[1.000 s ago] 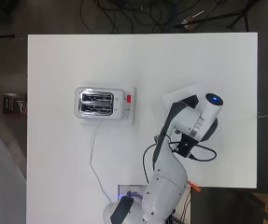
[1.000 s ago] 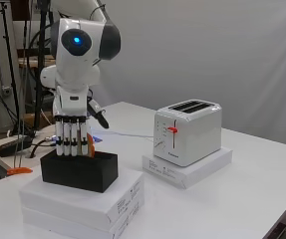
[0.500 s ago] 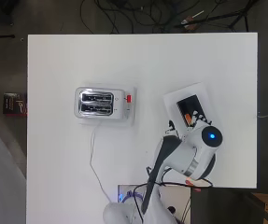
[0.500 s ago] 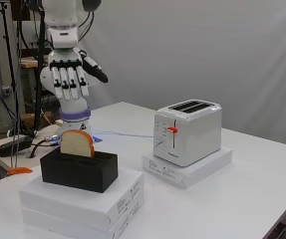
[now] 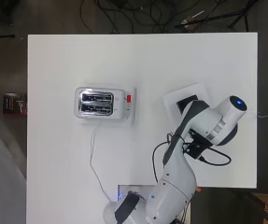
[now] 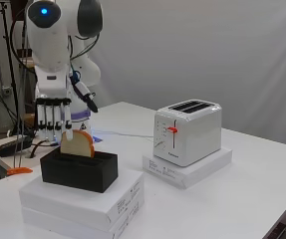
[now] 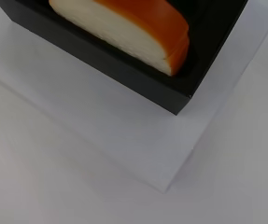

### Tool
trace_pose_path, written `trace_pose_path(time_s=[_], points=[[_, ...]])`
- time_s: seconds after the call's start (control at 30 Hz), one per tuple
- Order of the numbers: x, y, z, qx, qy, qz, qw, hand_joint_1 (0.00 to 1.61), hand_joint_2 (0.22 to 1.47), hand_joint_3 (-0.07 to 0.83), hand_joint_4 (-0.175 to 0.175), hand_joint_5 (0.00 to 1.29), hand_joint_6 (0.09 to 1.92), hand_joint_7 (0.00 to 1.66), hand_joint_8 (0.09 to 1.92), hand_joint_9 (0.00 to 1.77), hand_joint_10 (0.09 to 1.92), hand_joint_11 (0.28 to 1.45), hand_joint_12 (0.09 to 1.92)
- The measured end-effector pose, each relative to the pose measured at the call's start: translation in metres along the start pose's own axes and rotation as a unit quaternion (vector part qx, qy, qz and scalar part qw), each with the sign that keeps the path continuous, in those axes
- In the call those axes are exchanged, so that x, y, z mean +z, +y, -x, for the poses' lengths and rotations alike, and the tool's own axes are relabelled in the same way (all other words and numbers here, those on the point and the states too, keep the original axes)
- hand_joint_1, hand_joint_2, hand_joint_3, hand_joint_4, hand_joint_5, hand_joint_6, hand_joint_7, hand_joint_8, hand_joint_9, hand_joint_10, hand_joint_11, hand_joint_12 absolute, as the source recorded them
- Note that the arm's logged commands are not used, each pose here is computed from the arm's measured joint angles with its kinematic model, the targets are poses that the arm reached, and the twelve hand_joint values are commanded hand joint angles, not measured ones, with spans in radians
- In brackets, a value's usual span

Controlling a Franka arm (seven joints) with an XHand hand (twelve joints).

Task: Teleoperate dual arm-hand system to toast a bread

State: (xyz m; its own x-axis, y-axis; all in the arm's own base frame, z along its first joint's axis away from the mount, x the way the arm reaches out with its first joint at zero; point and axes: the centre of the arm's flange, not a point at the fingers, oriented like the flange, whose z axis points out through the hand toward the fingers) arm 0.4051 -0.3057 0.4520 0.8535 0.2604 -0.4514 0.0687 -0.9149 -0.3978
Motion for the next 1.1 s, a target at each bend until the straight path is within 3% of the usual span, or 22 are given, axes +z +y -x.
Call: trace_pose_path(time_s=[0.2, 0.37, 0.53, 0.7, 0.9, 1.1], points=[[0.038, 0.038, -0.026, -0.008, -0.014, -0.023, 1.0, 0.13, 1.01, 0.013, 0.054, 0.33, 0.09, 0.4, 0.09, 0.49, 0.09, 0.39, 0.09], [0.042, 0.027, -0.024, -0.028, -0.002, -0.012, 1.0, 0.2, 1.01, 0.006, 0.058, 0.36, 0.09, 0.41, 0.09, 0.49, 0.09, 0.38, 0.09], [0.032, 0.007, -0.015, -0.057, 0.019, 0.024, 0.998, 0.21, 1.0, -0.003, 0.078, 0.41, 0.09, 0.46, 0.09, 0.51, 0.09, 0.38, 0.09], [0.038, -0.007, -0.029, -0.065, -0.022, 0.075, 0.995, 0.24, 0.98, 0.0, 0.105, 0.5, 0.09, 0.57, 0.09, 0.63, 0.09, 0.43, 0.09], [0.052, -0.027, -0.028, -0.085, -0.017, 0.142, 0.986, 0.29, 0.98, 0.001, 0.08, 0.52, 0.09, 0.63, 0.09, 0.72, 0.09, 0.48, 0.09], [0.056, -0.032, -0.008, -0.089, 0.001, 0.149, 0.985, 0.28, 0.98, 0.0, 0.089, 0.51, 0.09, 0.62, 0.09, 0.71, 0.09, 0.48, 0.09]])
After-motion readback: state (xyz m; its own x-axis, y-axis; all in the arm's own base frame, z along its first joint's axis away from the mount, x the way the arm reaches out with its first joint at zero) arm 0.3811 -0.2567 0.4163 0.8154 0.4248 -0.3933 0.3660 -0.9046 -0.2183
